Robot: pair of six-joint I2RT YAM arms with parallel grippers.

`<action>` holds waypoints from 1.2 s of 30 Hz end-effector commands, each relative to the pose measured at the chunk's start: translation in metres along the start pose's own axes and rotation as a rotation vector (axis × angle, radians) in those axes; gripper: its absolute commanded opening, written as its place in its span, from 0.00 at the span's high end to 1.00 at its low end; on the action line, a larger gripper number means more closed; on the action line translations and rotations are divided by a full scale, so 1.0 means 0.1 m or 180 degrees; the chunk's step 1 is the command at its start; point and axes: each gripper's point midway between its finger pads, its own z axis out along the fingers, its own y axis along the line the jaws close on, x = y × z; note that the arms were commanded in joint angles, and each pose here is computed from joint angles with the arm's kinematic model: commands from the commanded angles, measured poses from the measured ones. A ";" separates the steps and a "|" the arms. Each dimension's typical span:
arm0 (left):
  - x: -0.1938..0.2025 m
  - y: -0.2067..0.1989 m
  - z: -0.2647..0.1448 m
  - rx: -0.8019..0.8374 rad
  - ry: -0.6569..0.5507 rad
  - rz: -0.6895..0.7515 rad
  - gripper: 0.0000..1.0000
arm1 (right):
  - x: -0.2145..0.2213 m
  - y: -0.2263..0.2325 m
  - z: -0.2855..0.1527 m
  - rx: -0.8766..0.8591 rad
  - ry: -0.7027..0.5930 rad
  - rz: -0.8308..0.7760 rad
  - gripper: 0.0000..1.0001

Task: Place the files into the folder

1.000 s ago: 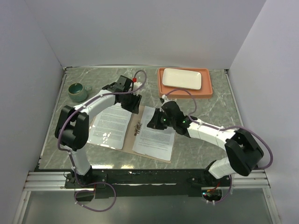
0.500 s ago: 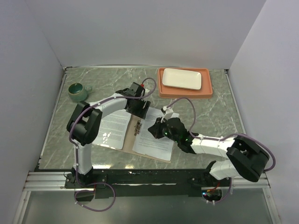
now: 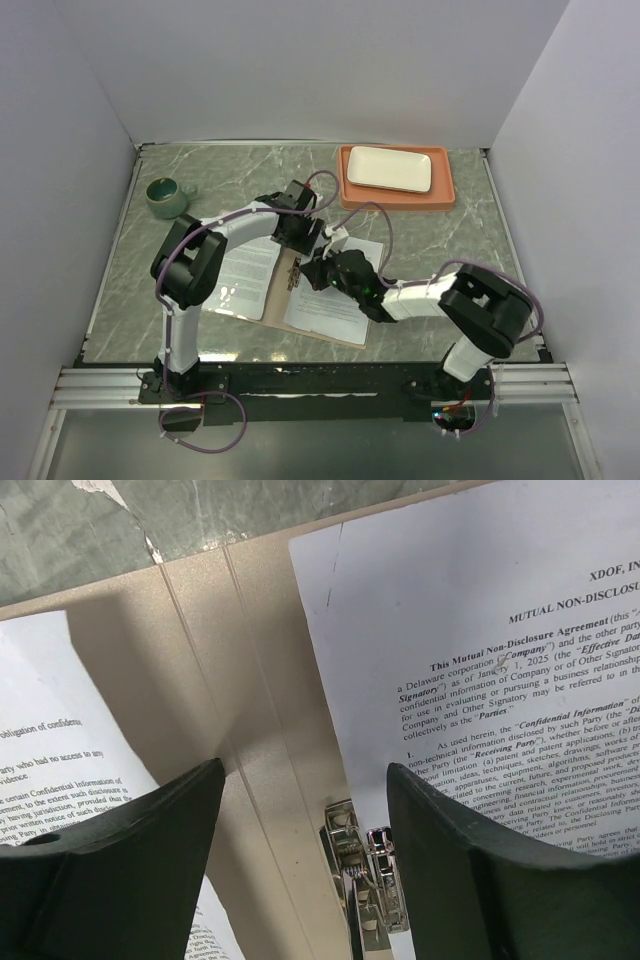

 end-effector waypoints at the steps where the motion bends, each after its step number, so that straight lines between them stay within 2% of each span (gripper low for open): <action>1: -0.14 -0.08 0.00 0.0008 -0.0141 0.0017 0.28 | -0.23 0.11 0.19 -0.0046 -0.0343 -0.0117 0.97; 16: 0.09 -0.08 0.06 0.0006 0.0017 0.0010 0.31 | -0.19 0.13 0.53 -0.0034 -0.0431 -0.0006 0.99; 26: 0.16 -0.05 0.07 -0.0018 0.0063 0.0010 0.32 | -0.05 0.17 0.60 -0.0138 -0.0302 0.0035 0.99; 36: 0.22 -0.03 0.10 -0.0031 0.0115 0.0020 0.33 | 0.18 0.41 0.61 -0.0671 0.0007 -0.0094 0.99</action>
